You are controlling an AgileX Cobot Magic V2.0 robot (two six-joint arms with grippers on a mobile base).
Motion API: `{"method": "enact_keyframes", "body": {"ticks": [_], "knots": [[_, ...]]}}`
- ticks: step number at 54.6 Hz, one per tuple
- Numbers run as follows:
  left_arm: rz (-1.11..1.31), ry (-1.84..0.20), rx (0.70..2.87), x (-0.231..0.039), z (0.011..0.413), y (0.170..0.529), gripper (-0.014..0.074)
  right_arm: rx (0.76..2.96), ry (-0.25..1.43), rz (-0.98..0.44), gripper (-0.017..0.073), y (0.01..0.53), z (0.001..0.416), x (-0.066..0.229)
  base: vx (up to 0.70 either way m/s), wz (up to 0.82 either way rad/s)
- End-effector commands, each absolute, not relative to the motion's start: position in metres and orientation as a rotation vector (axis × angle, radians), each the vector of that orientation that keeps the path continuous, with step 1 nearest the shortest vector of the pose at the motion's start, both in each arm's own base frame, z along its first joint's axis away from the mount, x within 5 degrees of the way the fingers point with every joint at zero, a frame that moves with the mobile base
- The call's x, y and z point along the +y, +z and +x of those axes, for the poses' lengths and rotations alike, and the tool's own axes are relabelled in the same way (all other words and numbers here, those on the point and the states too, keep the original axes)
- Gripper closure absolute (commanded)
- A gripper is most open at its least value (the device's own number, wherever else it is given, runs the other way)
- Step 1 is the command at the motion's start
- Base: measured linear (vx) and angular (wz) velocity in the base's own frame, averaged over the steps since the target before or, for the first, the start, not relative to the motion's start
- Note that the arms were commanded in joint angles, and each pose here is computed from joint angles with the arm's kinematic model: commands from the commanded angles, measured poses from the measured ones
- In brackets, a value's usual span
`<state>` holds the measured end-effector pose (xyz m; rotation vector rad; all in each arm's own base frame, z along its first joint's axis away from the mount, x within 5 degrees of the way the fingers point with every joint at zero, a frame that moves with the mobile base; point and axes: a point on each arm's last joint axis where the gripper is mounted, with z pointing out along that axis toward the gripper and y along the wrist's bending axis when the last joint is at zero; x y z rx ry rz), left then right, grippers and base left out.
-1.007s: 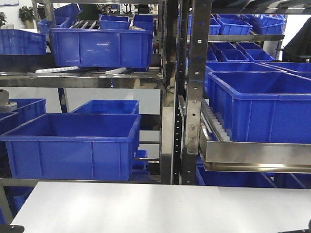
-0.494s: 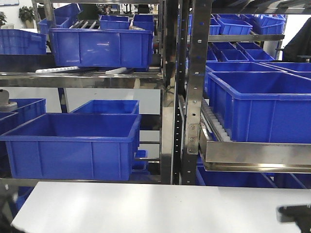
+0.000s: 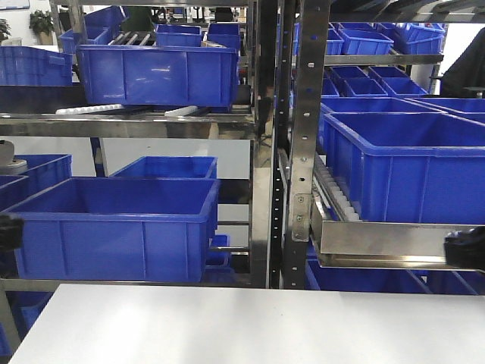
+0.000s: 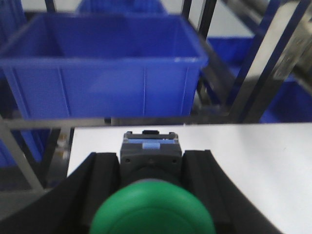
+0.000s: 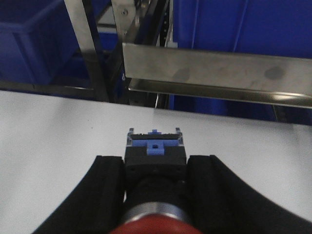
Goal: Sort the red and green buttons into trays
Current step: 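Drive the base away from the table holding both buttons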
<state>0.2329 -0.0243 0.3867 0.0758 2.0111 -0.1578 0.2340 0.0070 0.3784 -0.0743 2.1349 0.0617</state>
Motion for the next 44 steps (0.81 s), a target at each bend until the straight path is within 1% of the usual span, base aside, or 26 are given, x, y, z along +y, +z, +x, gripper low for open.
{"method": "enact_keyframes", "body": {"ticks": [1, 8, 19, 28, 44], "knots": [[0.086, -0.153, 1.822, -0.023, 0.205, 0.420, 0.0596, 1.971, 0.039, -0.079, 0.0568, 0.406, 0.213, 0.006, 0.00, 0.00], [0.107, -0.132, 1.741, -0.020, 0.171, 0.426, 0.0596, 1.862, 0.008, -0.085, 0.0568, 0.411, 0.177, 0.004, 0.00, 0.00], [0.101, -0.133, 1.718, -0.017, 0.134, 0.401, 0.0596, 1.851, -0.025, -0.097, 0.0568, 0.389, 0.150, 0.003, 0.00, 0.00], [0.096, -0.127, 1.656, -0.014, 0.113, 0.393, 0.0596, 1.841, -0.025, -0.097, 0.0568, 0.386, 0.142, 0.003, 0.00, 0.00], [0.113, -0.139, 1.736, -0.015, 0.103, 0.381, 0.0596, 1.847, -0.021, -0.094, 0.0568, 0.386, 0.141, 0.003, 0.00, 0.00]]}}
